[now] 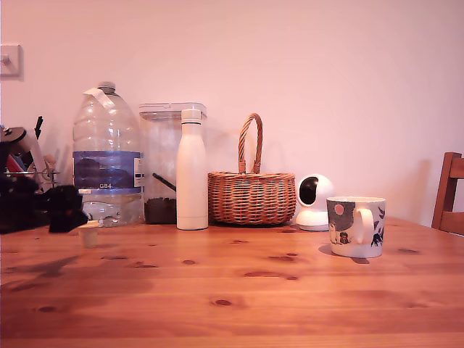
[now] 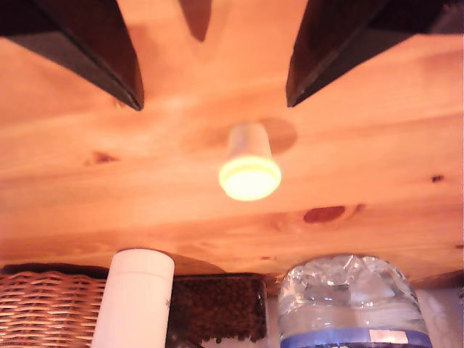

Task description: Pick up the coffee capsules from the table one by one and drop them inside the nearest coffee cup

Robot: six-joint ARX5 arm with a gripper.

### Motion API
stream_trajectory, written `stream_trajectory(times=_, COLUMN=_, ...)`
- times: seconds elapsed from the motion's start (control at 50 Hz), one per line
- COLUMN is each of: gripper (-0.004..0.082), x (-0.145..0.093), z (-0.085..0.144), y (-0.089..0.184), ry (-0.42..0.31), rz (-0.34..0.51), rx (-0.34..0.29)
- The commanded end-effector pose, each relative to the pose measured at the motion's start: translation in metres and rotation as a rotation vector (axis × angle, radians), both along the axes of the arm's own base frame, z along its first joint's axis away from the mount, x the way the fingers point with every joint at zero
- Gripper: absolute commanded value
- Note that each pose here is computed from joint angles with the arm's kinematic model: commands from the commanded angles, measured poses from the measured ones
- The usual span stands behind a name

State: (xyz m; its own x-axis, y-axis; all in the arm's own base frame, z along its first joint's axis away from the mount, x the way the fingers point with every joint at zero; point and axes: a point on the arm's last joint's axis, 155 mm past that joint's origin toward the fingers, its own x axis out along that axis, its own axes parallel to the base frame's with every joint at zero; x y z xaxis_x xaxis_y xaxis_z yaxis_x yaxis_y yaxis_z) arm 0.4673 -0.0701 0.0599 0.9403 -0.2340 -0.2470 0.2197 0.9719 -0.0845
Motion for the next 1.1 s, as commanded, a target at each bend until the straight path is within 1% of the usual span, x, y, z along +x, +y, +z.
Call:
stream_trajectory(times=0.0, gripper=0.0569, x=0.004, z=-0.013, y=-0.001, ry=0.023, rz=0.001, rx=0.002)
stream_trajectory(times=0.54, gripper=0.0569, x=0.032, z=-0.044, y=0.0, ry=0.055, rz=0.015, rx=0.01)
stream_trajectory(times=0.72, gripper=0.0569, x=0.041, z=-0.042, y=0.001, ry=0.055, rz=0.02, rx=0.01)
stream_trajectory(times=0.9, gripper=0.0569, x=0.047, z=-0.046, y=0.001, ry=0.093, rz=0.021, rx=0.014)
stream_trajectory(times=1.08, gripper=0.0569, x=0.054, z=-0.048, y=0.001, ry=0.114, rz=0.022, rx=0.016)
